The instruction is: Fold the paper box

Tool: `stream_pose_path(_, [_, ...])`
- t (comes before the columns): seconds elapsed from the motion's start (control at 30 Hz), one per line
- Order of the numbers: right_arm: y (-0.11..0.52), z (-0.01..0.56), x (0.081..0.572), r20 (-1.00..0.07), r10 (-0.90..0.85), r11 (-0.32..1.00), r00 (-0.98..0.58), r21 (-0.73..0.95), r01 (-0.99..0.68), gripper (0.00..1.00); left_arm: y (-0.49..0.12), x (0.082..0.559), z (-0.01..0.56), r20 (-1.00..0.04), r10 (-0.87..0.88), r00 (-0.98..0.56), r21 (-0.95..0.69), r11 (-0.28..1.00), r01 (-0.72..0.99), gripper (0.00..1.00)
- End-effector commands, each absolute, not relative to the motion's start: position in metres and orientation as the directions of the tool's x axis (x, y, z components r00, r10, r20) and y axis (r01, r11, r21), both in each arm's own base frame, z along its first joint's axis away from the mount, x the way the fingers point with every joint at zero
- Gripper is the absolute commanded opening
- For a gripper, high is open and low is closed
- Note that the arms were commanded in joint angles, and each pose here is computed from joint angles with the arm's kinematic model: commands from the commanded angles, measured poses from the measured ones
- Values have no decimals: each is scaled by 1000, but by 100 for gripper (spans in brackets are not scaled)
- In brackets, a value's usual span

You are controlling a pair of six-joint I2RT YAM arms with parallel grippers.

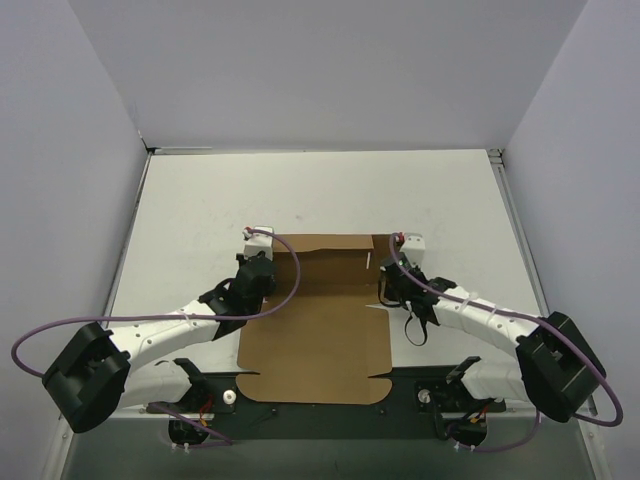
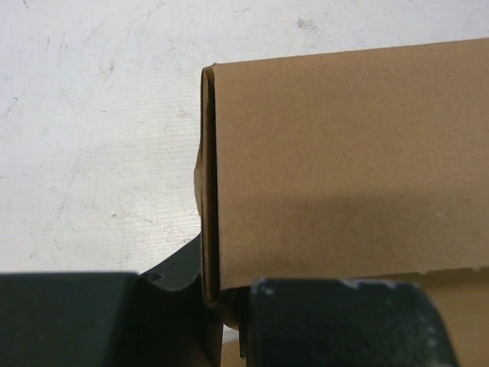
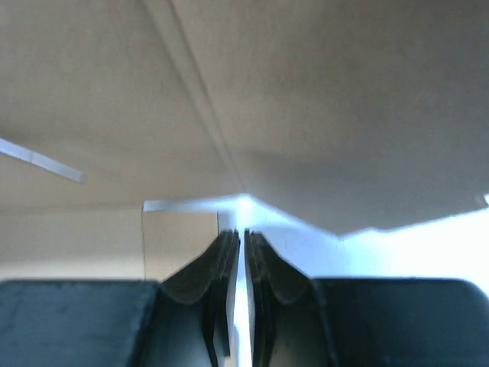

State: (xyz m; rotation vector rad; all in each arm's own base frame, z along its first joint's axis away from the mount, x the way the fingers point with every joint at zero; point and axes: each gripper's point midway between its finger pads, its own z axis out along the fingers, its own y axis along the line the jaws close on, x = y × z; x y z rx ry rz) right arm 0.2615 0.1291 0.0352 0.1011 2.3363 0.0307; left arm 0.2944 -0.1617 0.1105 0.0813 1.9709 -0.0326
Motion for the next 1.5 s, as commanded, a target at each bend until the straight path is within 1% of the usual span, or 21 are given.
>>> stream_pose_path(0.0, [134,68,250,-702,82,996,-707,77,39,15,-161,285,100,-897,82,-435,36,993,111,0])
stream_pose_path(0.03, [133,77,253,-707,95,995,-701,88,46,23,-160,285,100,-896,81,-437,38,994,106,0])
stream_pose_path(0.07, [132,85,252,-706,103,994,-701,92,53,26,-159,285,99,-895,81,-440,40,994,101,0])
stream_pose_path(0.1, [131,103,252,-710,108,994,-696,96,55,32,-160,286,101,-896,75,-438,36,995,96,0])
stream_pose_path(0.17, [132,113,249,-713,98,995,-695,93,44,35,-158,286,102,-893,71,-445,37,996,84,0])
stream_pose_path(0.3, [139,120,233,-703,112,990,-703,137,20,47,-159,288,107,-896,62,-439,27,996,84,0])
stream_pose_path(0.37, [143,113,226,-684,110,989,-721,147,11,49,-160,287,106,-896,62,-441,25,996,88,0])
stream_pose_path(0.57, [149,76,215,-617,95,992,-781,122,24,50,-165,288,103,-891,65,-449,19,994,106,0])
stream_pose_path(0.6, [150,70,218,-614,102,992,-783,123,33,52,-166,288,104,-891,65,-449,17,994,109,0])
stream_pose_path(0.7, [155,56,221,-583,139,984,-801,171,47,55,-166,288,104,-893,64,-446,17,994,110,0])
stream_pose_path(0.83, [149,41,230,-556,200,972,-807,217,92,55,-166,288,104,-893,65,-445,16,994,112,0])
stream_pose_path(0.97, [150,28,234,-538,223,962,-813,256,94,55,-167,289,102,-891,67,-448,17,993,115,0])
stream_pose_path(1.13, [151,16,239,-558,236,959,-796,266,98,54,-167,289,103,-892,67,-446,18,993,114,0])
stream_pose_path(1.33, [147,10,249,-599,231,964,-767,247,98,45,-166,288,101,-892,67,-448,18,993,113,0])
stream_pose_path(1.47, [150,14,255,-622,217,967,-753,242,78,36,-166,288,101,-892,63,-447,13,993,113,0])
